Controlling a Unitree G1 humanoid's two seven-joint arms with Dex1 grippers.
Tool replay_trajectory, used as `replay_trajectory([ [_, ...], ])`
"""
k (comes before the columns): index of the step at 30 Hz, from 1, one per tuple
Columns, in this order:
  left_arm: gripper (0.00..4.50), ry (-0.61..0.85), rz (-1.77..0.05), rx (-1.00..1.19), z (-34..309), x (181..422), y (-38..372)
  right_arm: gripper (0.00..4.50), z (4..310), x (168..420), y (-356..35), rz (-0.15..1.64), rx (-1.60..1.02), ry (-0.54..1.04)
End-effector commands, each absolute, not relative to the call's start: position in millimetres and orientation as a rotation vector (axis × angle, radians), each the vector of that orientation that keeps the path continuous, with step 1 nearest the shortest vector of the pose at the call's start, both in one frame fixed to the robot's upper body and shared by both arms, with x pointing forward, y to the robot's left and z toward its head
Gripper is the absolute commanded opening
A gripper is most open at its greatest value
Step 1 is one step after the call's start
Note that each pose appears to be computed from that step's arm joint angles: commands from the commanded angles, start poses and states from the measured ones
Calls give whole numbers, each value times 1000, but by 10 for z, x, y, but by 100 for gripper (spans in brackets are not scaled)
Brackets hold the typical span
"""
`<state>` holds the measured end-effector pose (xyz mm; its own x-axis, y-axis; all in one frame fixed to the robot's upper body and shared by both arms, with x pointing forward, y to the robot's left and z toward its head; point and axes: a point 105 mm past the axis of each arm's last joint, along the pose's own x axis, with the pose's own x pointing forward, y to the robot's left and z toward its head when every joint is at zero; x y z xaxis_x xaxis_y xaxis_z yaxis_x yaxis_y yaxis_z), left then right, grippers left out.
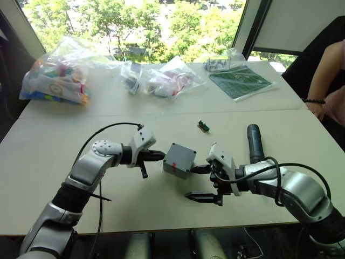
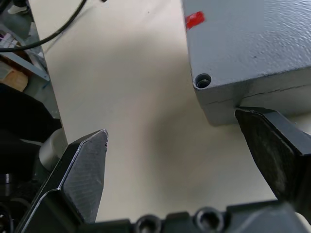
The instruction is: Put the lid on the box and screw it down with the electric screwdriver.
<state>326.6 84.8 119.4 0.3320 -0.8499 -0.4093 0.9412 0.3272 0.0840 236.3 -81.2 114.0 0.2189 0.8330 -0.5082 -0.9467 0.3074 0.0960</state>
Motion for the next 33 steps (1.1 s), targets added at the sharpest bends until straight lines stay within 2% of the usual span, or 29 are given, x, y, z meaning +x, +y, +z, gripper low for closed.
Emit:
replay_trajectory([
  [1,0,268,-1268,386,1259,3281,712,446,1316,2305,-735,1293,-304,454],
  [9,0,295,-1179,451,1244,3334,988,446,1428,2504,-1092,1158,-452,452],
  [12,0,316,-1177,394,1220,3279,1024,446,1408,2601,-1190,1120,-473,452],
  [15,0,352,-1230,369,1183,3101,1037,446,1331,2687,-1227,1106,-497,454],
  [20,0,353,-1281,350,1151,2969,889,446,1236,2634,-1061,1198,-488,451],
  [33,0,331,-1264,368,1140,3041,790,446,1221,2554,-921,1219,-472,441],
])
